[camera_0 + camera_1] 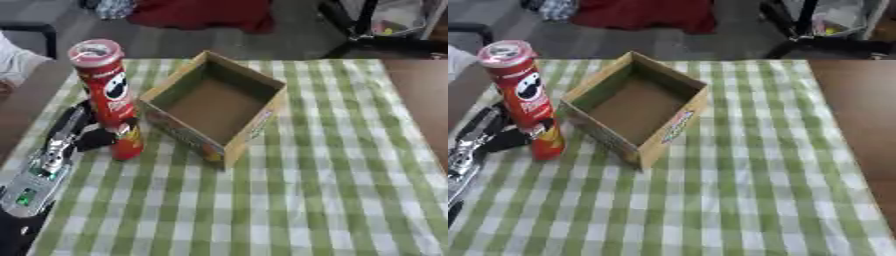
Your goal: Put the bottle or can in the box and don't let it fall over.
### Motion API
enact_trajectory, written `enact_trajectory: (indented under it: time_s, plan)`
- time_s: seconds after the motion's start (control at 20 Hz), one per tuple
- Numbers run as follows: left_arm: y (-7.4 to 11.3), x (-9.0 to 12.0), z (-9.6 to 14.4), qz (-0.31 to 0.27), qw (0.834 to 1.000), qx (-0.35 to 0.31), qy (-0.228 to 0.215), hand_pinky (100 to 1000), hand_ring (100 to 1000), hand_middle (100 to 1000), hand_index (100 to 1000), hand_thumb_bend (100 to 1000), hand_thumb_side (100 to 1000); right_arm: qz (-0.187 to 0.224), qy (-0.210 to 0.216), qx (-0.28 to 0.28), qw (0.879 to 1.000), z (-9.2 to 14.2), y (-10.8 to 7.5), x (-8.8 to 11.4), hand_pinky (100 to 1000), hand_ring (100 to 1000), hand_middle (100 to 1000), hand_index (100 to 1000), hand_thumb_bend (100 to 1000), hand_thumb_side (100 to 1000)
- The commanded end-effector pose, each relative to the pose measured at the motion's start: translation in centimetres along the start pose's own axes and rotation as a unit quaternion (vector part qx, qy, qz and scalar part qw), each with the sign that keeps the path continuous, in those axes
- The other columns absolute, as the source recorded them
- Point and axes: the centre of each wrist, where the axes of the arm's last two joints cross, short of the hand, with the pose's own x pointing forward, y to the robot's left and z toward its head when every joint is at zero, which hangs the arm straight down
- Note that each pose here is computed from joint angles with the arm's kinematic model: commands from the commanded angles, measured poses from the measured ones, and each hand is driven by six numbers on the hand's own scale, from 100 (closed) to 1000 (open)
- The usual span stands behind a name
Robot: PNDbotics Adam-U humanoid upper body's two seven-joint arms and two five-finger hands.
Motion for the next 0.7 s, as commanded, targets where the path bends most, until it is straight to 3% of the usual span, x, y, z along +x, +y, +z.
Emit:
enact_trajectory:
  time_s: [0.05, 0.5, 0.7]
  plan:
    - [0.56, 0.62, -0.11, 0.001, 1.0, -0.001, -0.006, 925, 761, 690, 753, 303, 225, 0.014, -0.01, 0.001, 1.0, -0.29, -0.46, 0.64, 866, 874, 826, 930, 100, 530]
    - [0.49, 0.52, -0.08, 0.025, 1.0, 0.002, 0.007, 912, 678, 636, 686, 158, 100, 0.018, -0.008, 0.001, 1.0, -0.25, -0.47, 0.56, 867, 873, 825, 928, 100, 530]
    - [0.5, 0.55, -0.08, 0.028, 1.0, 0.008, 0.011, 902, 634, 619, 666, 103, 100, 0.018, -0.008, 0.001, 1.0, -0.26, -0.48, 0.6, 868, 868, 819, 926, 100, 530]
